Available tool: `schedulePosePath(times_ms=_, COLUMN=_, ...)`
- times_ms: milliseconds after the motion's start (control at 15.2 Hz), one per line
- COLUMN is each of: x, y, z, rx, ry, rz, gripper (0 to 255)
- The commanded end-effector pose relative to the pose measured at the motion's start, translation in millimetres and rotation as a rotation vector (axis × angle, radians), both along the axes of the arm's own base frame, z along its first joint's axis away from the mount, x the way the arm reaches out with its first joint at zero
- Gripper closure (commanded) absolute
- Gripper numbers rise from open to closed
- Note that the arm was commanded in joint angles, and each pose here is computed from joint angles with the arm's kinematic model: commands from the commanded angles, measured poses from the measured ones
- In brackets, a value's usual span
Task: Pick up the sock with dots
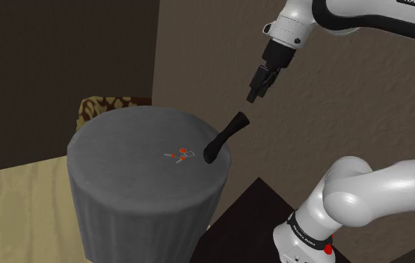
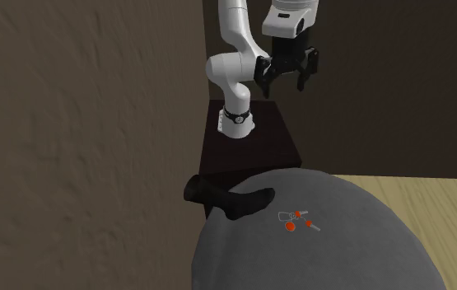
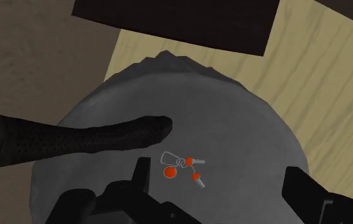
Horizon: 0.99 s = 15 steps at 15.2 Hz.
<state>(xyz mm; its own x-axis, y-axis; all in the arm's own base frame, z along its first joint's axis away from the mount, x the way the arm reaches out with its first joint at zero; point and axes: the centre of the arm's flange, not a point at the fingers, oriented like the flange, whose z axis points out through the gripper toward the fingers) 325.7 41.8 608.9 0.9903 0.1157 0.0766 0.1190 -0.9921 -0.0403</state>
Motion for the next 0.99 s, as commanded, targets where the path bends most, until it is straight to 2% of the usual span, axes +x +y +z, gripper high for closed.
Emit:
schedulePosePath(times_ms=0, x=0, y=0, z=0, rx=0.0, ry=0.0, rz=0.0, gripper=0)
schedulePosePath(times_ms=924, x=112, y=-41, z=-154, rx=-0.25, ry=0.302, rz=0.545, gripper=0)
